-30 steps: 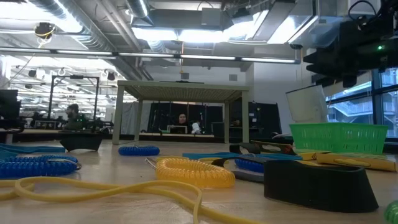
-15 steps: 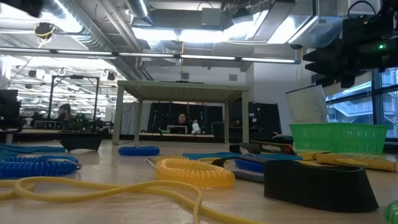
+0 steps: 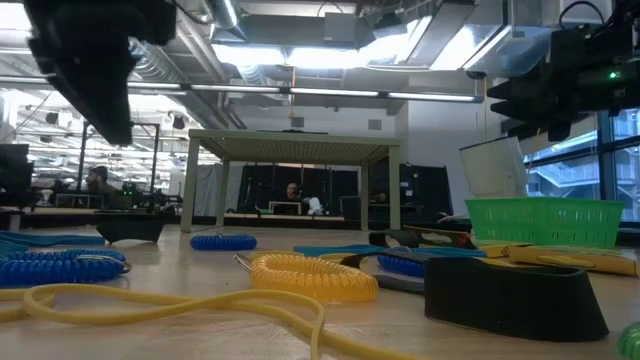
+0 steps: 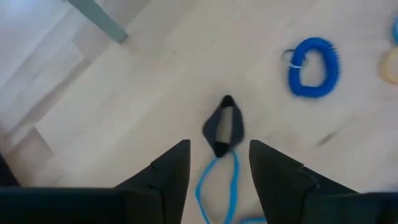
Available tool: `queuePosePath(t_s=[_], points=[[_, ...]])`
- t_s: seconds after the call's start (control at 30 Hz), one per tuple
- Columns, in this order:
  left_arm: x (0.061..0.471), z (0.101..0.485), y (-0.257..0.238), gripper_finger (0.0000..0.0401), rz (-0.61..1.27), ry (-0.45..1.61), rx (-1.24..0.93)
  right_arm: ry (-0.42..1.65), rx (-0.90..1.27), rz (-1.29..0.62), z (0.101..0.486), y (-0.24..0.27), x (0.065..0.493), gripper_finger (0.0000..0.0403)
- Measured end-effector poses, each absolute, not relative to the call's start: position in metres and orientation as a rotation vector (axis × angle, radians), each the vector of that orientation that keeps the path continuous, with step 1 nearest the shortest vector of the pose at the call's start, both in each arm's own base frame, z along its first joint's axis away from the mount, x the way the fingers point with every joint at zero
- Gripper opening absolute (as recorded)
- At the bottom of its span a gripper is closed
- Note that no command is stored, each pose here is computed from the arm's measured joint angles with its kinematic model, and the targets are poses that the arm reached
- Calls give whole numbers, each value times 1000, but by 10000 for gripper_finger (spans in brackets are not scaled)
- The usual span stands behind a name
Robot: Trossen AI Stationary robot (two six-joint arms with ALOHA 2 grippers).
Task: Pick & Place Office Desk Supplies
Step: Put the black rubber band into the red bin
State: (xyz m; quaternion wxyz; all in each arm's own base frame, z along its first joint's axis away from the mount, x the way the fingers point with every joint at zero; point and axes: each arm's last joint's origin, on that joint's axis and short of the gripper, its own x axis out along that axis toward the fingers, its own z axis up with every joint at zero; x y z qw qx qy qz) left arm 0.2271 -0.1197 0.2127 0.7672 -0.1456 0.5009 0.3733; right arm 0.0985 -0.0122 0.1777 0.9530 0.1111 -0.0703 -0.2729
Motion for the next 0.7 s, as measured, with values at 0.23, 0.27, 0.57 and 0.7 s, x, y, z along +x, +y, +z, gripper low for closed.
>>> queuePosePath(t_s=[0.23, 0.27, 0.57, 0.7], points=[[242, 190, -109, 179, 860, 1234, -323, -141, 225, -557, 178, -12, 98, 194], [245, 186, -107, 180, 866, 1265, -346, -141, 225, -557, 178, -12, 98, 194], [271, 156, -87, 180, 757, 1440, -358, -142, 225, -557, 178, -12, 98, 194], [281, 148, -74, 179, 725, 1450, -353, -141, 225, -557, 178, -12, 98, 194]])
